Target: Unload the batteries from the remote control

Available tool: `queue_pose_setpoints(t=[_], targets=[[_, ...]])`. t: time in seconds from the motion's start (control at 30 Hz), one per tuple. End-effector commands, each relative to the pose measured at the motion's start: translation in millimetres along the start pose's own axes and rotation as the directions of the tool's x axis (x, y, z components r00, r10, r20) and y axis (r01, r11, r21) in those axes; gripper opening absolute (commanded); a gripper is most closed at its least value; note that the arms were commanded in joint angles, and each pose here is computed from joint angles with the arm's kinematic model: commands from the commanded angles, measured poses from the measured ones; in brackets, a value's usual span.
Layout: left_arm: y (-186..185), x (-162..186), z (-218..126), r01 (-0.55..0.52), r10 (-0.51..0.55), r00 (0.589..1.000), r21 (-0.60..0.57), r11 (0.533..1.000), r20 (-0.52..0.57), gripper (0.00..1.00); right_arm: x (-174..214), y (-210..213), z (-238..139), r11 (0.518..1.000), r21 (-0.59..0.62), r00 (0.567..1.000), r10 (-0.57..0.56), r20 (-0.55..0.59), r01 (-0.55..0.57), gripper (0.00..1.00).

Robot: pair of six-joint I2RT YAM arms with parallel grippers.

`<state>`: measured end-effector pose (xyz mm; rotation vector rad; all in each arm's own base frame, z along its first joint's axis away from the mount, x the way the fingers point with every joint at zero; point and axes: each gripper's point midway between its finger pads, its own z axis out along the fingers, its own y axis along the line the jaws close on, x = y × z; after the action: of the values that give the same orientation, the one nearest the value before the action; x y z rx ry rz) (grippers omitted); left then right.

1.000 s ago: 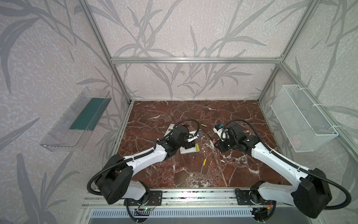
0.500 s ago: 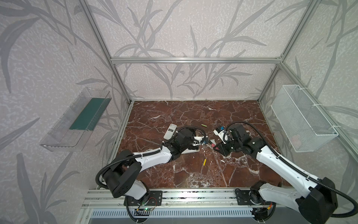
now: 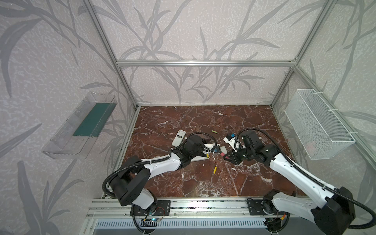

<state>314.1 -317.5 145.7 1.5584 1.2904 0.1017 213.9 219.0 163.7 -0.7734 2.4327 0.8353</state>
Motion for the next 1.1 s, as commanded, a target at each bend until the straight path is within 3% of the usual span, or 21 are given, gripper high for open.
queue_pose_setpoints(t=[0.0, 0.53, 0.6, 1.07], targets=[[6, -14, -3, 0.002, -0.002, 0.999, 0.011, 1.000, 0.054, 0.29, -3, 9, -3, 0.999, -0.038, 1.000, -0.005, 0.004, 0.005, 0.00], [-5, -7, -4, -0.004, 0.002, 1.000, 0.082, 0.997, 0.021, 0.00, -6, 10, 1, 0.999, -0.050, 1.000, -0.019, -0.002, 0.019, 0.00], [-4, -7, -4, 0.004, -0.006, 1.000, 0.074, 0.997, 0.024, 0.00, -8, 9, 1, 0.999, -0.047, 1.000, -0.023, 0.010, 0.024, 0.02], [2, -8, -8, 0.129, -0.132, 0.990, 0.047, 0.990, 0.053, 0.00, -33, 0, -15, 0.996, 0.056, 0.981, -0.077, 0.178, 0.068, 0.49]])
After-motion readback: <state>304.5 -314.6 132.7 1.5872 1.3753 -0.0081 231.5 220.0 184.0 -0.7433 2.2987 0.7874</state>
